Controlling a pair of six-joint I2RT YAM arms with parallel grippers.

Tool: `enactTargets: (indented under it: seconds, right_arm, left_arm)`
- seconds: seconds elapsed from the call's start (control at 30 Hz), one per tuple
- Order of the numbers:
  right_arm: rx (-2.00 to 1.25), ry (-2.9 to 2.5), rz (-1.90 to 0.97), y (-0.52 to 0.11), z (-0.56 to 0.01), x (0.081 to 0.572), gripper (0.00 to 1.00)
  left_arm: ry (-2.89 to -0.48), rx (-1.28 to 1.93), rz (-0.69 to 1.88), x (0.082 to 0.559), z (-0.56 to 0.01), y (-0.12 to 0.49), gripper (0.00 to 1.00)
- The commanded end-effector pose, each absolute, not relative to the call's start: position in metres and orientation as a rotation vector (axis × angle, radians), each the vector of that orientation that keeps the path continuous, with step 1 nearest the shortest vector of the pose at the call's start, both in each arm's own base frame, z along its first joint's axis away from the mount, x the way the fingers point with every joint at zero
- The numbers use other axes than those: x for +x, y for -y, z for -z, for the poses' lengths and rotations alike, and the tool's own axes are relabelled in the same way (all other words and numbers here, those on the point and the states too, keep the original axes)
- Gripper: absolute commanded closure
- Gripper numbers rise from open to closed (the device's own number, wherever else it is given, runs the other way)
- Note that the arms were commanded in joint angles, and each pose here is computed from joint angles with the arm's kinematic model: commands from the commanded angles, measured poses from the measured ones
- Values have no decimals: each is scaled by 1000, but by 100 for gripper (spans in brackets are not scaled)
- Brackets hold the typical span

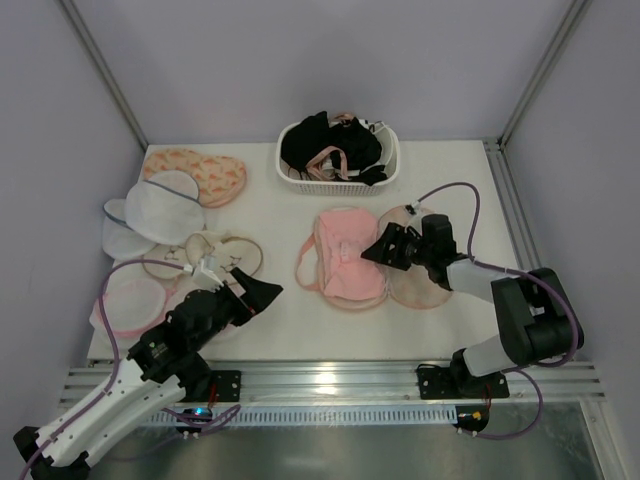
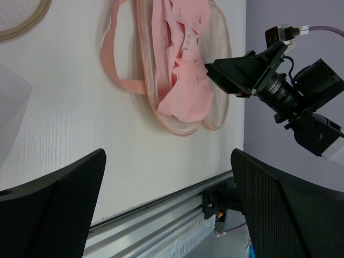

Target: Unzip the laundry bag and remove the bra

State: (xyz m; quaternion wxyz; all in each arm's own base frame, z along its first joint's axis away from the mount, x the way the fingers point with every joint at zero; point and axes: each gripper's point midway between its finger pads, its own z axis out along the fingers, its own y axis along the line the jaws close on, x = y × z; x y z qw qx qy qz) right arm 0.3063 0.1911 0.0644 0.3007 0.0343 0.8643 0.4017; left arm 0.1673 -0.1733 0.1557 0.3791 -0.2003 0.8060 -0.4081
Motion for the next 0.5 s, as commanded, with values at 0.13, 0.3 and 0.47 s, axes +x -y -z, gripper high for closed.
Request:
enactTargets:
  seconds: [0.13, 0.3, 0.47]
  right_arm:
    - [15, -2218, -1075, -195, -89, 318, 32]
    - [50, -2262, -1050, -193, -75, 324, 33]
    - [57, -2284, -1037, -192, -63, 325, 33]
  left_arm:
    - [-2025, -508, 1038, 173, -166, 173, 0]
    - [-2023, -512, 1031, 172, -166, 170, 1]
    - [-2013, -519, 1027, 170, -166, 166, 0]
